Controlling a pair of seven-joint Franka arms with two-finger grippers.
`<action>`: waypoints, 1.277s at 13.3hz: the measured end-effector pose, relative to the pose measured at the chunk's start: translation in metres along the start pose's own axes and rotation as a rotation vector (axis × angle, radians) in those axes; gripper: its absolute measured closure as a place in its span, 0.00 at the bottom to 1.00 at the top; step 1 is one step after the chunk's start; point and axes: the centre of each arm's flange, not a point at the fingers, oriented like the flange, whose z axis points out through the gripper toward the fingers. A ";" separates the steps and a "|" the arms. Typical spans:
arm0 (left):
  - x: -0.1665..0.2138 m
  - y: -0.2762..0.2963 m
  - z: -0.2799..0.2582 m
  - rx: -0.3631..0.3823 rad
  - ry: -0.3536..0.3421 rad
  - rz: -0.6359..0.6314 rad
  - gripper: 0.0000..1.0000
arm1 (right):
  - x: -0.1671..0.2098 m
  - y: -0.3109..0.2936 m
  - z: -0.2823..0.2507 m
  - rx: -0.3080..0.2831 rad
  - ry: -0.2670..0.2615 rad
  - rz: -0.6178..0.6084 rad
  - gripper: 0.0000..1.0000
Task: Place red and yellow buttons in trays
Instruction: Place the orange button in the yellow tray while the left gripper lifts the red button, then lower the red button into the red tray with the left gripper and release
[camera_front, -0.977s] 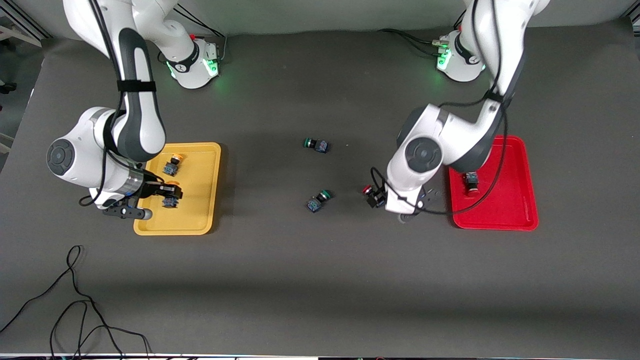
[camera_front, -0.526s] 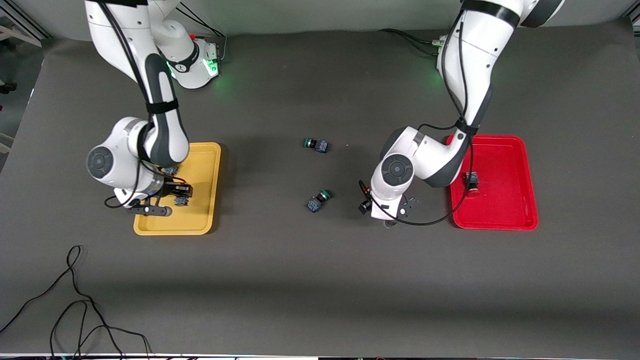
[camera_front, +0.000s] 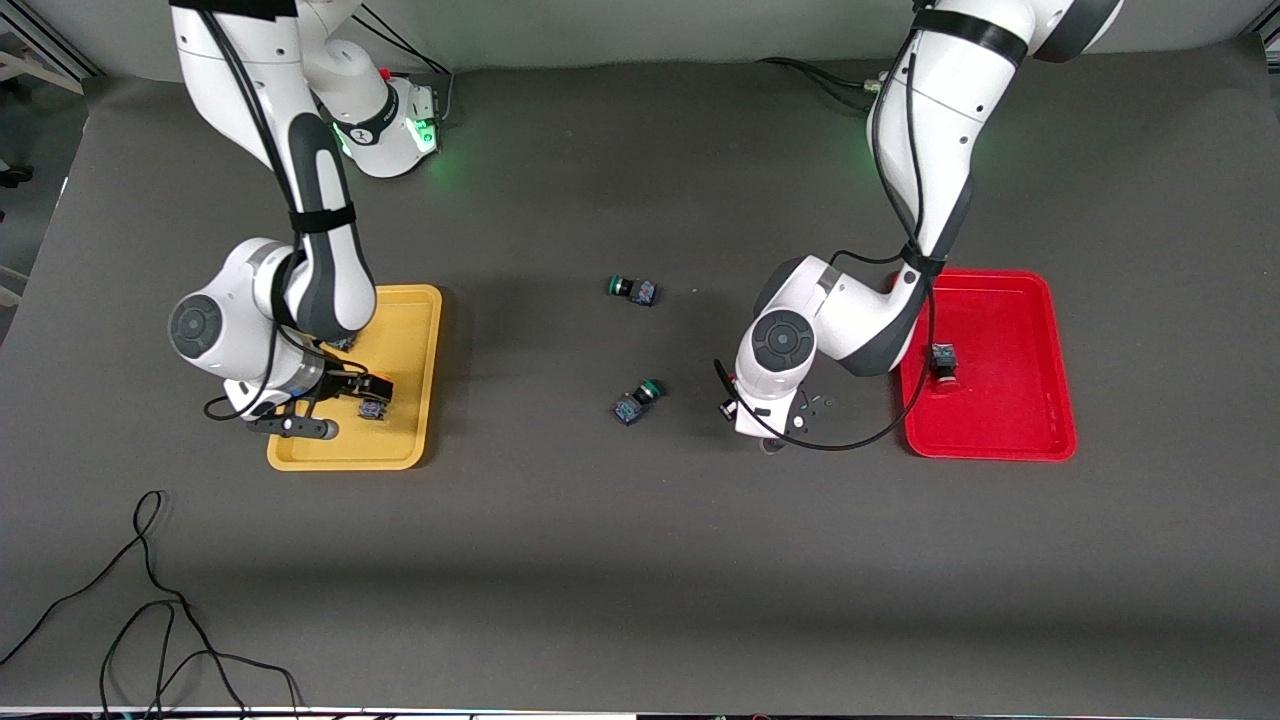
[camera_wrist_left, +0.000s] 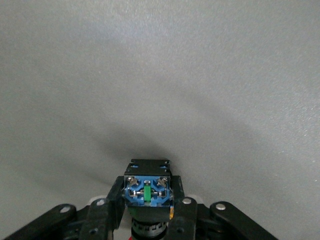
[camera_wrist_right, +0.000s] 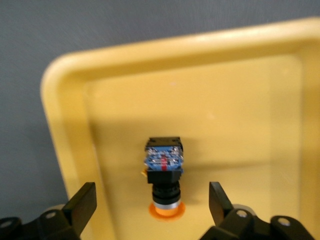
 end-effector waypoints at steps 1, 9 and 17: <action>0.003 0.002 -0.008 -0.002 0.005 -0.002 0.59 | 0.006 0.000 -0.017 0.033 0.015 0.004 0.00; 0.057 -0.092 -0.265 0.041 -0.052 0.403 0.59 | 0.025 0.041 -0.174 0.172 -0.065 -0.056 0.00; 0.204 -0.329 -0.227 0.059 -0.083 0.604 0.59 | -0.028 0.015 -0.276 0.078 -0.014 -0.150 0.00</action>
